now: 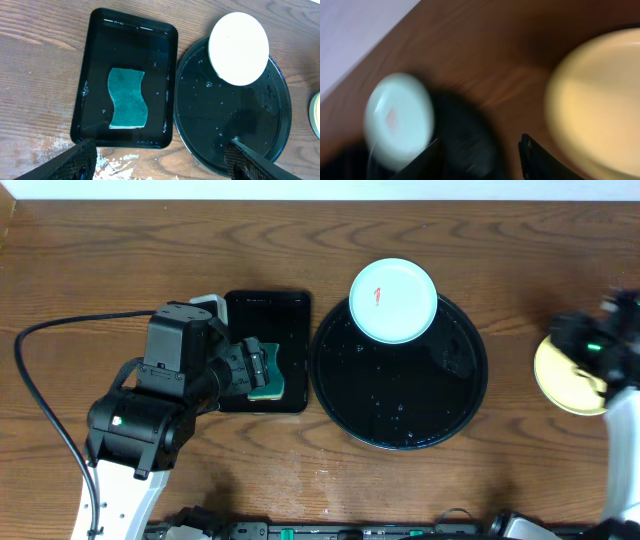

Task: Clean dirty plates on tray and stack at the side
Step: 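Grasp the last pale green plate rim with right gripper, pull center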

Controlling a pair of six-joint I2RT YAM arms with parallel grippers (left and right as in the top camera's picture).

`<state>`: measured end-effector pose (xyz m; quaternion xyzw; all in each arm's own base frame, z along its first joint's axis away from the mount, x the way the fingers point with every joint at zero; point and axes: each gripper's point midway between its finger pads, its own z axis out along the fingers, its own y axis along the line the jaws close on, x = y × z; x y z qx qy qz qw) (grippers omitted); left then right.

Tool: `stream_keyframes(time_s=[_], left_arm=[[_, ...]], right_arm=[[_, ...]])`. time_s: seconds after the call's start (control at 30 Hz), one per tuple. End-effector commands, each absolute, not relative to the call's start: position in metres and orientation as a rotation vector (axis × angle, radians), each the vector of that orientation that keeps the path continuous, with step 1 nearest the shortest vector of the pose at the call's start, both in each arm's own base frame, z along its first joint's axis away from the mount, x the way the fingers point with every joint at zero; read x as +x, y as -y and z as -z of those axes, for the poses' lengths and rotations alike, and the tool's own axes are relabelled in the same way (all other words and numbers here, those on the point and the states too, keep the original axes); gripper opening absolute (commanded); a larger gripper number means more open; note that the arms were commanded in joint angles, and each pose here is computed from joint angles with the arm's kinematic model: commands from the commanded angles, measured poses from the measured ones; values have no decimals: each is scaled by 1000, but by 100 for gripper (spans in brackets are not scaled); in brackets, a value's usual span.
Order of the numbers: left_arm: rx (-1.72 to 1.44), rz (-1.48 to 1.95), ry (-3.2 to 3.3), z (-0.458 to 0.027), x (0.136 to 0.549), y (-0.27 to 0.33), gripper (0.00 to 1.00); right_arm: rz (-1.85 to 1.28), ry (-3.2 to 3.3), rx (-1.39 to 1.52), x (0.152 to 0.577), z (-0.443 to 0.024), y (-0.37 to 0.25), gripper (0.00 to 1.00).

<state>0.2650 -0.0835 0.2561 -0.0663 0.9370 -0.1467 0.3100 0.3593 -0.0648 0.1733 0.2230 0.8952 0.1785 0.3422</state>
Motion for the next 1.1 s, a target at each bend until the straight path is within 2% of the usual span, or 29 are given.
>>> stream_keyframes(time_s=[0.0,0.13,0.23,0.47,0.63,0.67,0.7,0.8,0.9,1.07], left_arm=[[-168,388,-2458,-263,266,82,82],[-168,388,-2458,-263,266,82,82],[-168,388,-2458,-263,266,82,82],[-168,388,-2458,-263,266,82,82],[-168,388,-2458,-263,266,82,82],[-168,388,-2458,-263,266,82,82],[-168,387,-2458,-263,266,82,82],[-168,388,-2458,-263,266,82,82],[-168,388,-2458,-263,266,82,82],[-168,388,-2458,-263,266,82,82]], right_arm=[[-526,-2421,212,363,-170,-10,47],[-230,-2505,21,376,-137,-48,57],[-32,-2488,-17,399,-115,-55,57],[-35,-2432,7,453,-53,-65,50],[-150,-2432,-1,466,-18,-82,50],[-157,-2438,19,466,-13,-82,46],[-149,-2448,49,466,-7,-80,32],[-118,-2455,129,465,-3,-72,1],[-124,-2455,157,462,-13,-72,1],[-141,-2454,206,444,-57,-69,1]])
